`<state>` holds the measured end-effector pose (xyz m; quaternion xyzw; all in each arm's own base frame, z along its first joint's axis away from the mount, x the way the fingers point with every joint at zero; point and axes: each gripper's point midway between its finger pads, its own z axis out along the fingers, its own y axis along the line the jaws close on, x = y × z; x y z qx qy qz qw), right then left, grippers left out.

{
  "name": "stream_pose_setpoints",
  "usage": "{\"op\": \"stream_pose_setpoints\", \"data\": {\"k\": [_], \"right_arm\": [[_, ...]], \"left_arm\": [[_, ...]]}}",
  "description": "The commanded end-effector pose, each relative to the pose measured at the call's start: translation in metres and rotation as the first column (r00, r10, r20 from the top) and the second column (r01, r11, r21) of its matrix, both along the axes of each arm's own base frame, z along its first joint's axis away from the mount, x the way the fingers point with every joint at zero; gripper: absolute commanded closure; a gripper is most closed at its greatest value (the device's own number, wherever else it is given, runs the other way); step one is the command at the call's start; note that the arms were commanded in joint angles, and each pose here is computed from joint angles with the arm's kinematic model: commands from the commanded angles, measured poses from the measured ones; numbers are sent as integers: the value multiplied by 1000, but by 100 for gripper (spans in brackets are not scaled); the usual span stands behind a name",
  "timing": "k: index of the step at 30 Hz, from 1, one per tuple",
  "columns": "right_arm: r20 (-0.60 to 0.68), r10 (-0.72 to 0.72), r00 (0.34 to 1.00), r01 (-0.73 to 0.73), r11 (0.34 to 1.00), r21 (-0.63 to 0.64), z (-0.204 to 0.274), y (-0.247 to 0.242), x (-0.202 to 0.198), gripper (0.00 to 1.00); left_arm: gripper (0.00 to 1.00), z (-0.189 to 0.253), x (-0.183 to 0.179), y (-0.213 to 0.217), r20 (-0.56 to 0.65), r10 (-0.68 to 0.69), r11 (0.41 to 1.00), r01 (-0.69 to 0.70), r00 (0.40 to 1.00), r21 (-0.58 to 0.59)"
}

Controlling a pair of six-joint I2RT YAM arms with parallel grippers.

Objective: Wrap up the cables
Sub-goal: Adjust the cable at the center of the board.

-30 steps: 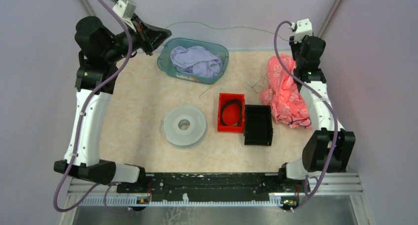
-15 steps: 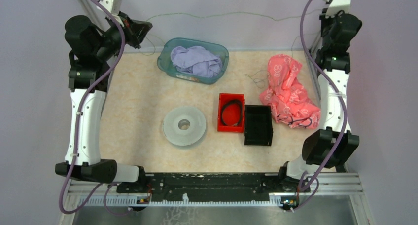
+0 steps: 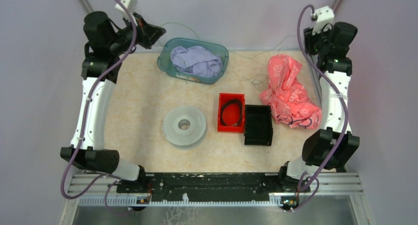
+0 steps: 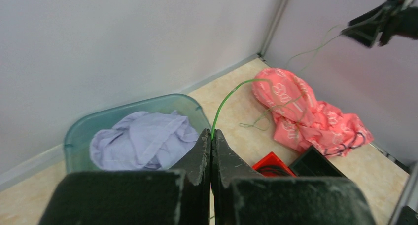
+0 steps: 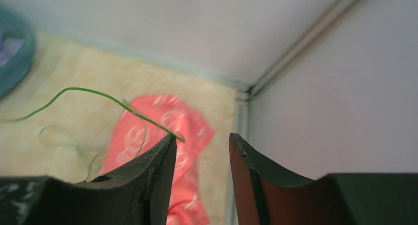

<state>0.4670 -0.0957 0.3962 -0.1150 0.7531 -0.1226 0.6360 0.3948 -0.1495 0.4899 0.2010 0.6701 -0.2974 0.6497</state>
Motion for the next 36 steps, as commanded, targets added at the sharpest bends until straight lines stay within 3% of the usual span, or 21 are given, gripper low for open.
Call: {"op": "stream_pose_setpoints", "data": {"k": [1,2,4,8,11,16,21,26,30,33,36], "right_arm": [[-201,395,896,-374,917,136,-66,80,-41,48],[-228,451,863,-424,892,158,-79,94,-50,38],[-270,551,790,-521,835,179,-101,124,-71,29],[-264,710,653,-689,701,185,-100,178,-107,22],[-147,814,562,-778,581,241,-68,211,-124,14],[42,901,432,-861,398,316,-23,253,-130,14],[116,946,304,-887,236,397,-6,287,-135,14],[125,965,233,-885,157,439,-8,313,-137,15],[114,972,205,-885,134,446,-12,331,-142,20],[98,976,195,-887,133,443,-17,340,-144,30],[100,978,185,-892,125,435,-14,342,-147,64]], "left_arm": [[100,-13,-10,-44,-25,-113,994,113,993,8],[100,-18,-12,-55,-31,-132,991,133,991,16],[100,-30,-17,-77,-52,-191,981,192,980,21],[100,-49,-26,-113,-99,-296,954,299,950,18],[100,-62,-33,-136,-118,-358,931,363,926,30],[100,-78,-53,-167,-147,-471,876,480,870,34],[100,-85,-67,-185,-152,-523,844,535,838,42],[100,-93,-76,-198,-162,-559,818,572,813,52],[100,-99,-80,-204,-176,-576,805,591,798,49],[100,-102,-84,-207,-183,-591,793,607,786,46],[100,-103,-85,-208,-185,-592,793,608,785,44]]}}
